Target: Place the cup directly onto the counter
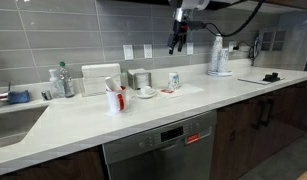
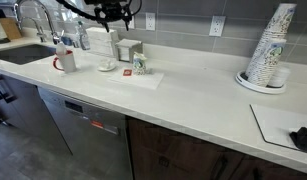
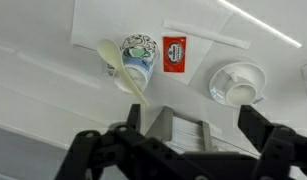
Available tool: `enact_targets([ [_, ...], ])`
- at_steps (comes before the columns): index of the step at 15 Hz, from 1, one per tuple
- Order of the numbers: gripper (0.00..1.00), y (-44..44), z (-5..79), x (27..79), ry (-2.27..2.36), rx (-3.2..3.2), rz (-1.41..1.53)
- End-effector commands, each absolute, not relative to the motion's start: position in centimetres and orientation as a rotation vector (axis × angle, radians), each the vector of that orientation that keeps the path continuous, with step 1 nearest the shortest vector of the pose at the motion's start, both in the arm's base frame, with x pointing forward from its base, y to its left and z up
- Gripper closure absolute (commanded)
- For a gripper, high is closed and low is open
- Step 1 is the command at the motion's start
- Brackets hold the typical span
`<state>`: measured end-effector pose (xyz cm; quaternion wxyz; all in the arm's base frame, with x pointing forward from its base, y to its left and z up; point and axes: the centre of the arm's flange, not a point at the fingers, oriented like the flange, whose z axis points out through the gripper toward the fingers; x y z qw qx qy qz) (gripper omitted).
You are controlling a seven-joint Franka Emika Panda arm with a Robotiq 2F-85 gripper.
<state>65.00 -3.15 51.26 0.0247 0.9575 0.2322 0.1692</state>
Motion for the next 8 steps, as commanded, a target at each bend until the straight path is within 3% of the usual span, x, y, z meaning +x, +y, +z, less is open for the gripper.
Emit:
enact_targets([
  [1,0.0,-3.9,50.8,66.4,0.741,2.96,0.5],
  [8,0.0,-7.8,48.8,71.0,0.744,2.991,0.472],
])
